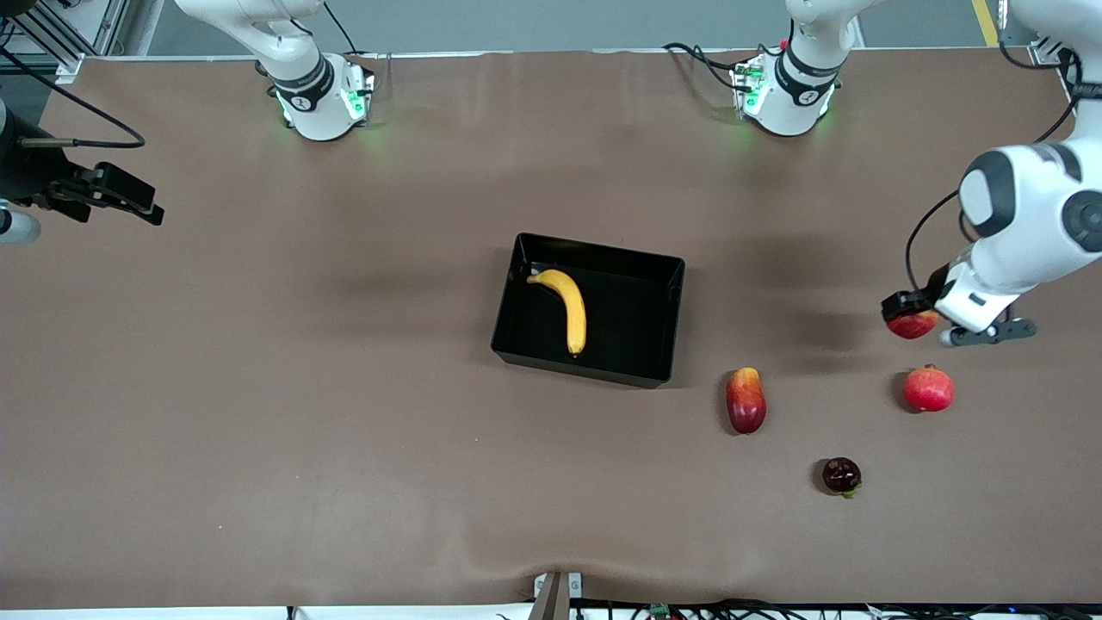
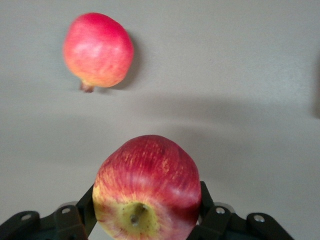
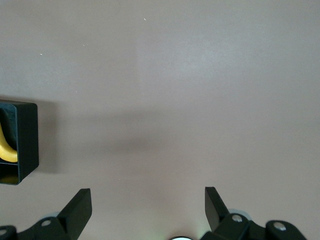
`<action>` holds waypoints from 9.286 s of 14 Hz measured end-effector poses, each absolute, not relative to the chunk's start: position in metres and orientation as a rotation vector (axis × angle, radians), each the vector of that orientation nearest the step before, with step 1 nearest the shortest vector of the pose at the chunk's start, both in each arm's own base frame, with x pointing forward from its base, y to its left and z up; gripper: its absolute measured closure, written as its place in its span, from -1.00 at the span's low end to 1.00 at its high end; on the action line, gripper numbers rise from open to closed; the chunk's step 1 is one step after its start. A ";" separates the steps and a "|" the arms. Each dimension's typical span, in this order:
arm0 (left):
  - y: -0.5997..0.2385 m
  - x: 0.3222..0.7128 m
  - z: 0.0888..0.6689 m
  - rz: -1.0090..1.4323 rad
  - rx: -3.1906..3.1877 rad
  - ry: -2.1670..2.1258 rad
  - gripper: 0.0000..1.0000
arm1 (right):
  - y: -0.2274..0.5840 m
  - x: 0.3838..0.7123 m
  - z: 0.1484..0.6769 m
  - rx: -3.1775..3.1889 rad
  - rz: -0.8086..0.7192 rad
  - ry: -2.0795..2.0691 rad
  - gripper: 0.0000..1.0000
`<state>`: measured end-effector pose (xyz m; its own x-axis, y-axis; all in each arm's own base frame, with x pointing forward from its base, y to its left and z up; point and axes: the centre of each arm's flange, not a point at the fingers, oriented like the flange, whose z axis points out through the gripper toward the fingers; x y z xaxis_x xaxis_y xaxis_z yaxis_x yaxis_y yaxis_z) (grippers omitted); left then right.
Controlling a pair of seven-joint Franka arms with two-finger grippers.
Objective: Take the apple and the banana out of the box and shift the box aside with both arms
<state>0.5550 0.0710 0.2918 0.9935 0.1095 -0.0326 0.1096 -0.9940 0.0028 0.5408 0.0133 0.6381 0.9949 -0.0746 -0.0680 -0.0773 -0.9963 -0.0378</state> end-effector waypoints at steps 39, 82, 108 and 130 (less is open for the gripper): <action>-0.385 0.555 0.361 -0.150 3.109 -0.314 -1.00 | -0.005 0.554 0.633 -3.117 0.086 0.168 -1.00; -0.100 0.604 0.309 -0.203 3.166 0.012 0.24 | 0.104 0.595 0.553 -3.106 0.146 -0.111 -1.00; 0.101 0.569 0.184 -0.342 2.961 0.759 -0.07 | 0.439 0.515 0.251 -3.121 0.217 -0.003 -1.00; -0.026 0.582 0.635 0.053 3.246 0.283 -1.00 | 0.012 0.649 0.340 -2.957 0.245 0.285 0.94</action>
<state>0.5825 -0.0258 0.6354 0.9845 0.1704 0.0425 0.1742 -0.9781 -0.1137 0.6494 0.0123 0.3397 0.9684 -0.1751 -0.1775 -0.2014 -0.9690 -0.1432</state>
